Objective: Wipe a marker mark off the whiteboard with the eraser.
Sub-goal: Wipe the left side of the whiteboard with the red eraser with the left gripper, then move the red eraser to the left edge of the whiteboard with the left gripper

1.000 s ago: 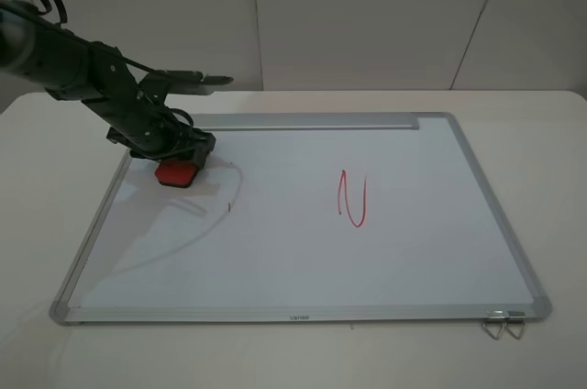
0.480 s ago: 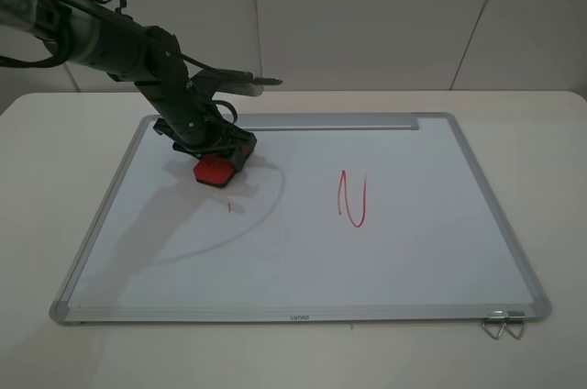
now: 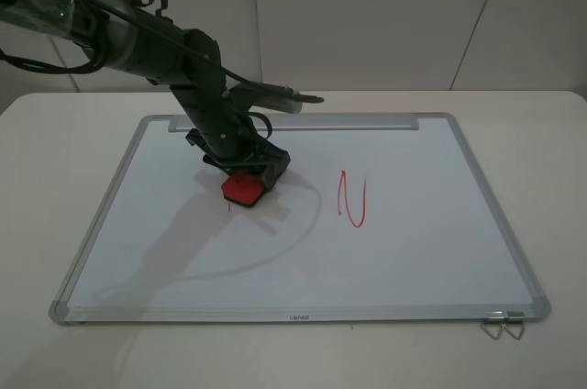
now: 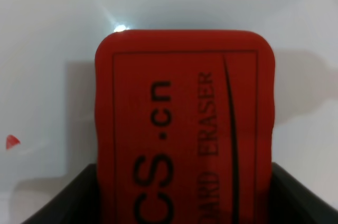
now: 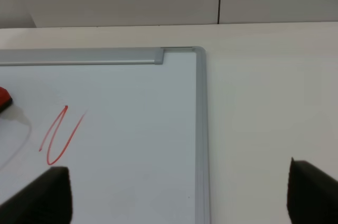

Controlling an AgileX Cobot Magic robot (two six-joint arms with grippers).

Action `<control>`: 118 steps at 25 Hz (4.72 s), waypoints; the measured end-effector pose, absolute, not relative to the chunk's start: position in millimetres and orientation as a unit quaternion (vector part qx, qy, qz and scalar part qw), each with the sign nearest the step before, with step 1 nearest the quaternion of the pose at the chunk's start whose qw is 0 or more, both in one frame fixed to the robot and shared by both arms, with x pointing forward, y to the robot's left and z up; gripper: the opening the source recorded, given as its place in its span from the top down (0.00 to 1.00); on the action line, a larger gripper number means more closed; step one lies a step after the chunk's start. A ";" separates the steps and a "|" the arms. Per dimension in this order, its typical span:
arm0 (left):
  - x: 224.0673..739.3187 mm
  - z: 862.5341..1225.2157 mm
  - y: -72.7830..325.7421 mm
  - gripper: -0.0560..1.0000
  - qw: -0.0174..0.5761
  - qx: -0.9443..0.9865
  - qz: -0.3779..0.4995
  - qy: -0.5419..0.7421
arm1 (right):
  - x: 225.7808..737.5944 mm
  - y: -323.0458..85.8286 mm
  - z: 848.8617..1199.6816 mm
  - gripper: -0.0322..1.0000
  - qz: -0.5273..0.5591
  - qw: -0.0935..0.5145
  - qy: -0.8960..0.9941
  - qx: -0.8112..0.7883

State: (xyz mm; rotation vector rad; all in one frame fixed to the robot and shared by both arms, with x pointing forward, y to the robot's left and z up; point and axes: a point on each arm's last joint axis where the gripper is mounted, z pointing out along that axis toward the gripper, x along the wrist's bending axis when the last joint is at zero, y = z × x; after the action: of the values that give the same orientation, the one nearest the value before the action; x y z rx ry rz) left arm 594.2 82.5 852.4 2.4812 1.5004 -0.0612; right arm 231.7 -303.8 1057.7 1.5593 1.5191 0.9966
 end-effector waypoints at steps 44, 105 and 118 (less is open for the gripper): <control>554.9 859.7 98.5 0.41 0.049 0.849 -0.002 0.527 | 231.7 -303.8 1057.7 0.27 0.388 0.365 0.591 0.606; 482.2 881.1 202.4 0.41 0.057 0.701 0.034 0.710 | 231.7 -303.8 1057.7 0.27 0.388 0.365 0.591 0.606; 483.3 897.7 201.9 0.22 0.093 0.714 0.051 0.692 | 231.7 -303.8 1057.7 0.27 0.388 0.365 0.591 0.606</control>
State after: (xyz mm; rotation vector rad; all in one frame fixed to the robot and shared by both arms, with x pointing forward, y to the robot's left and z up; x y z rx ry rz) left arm 483.3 201.9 897.7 2.1196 2.0536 0.1508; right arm 231.7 -303.8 1057.7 1.5593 1.5191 0.9966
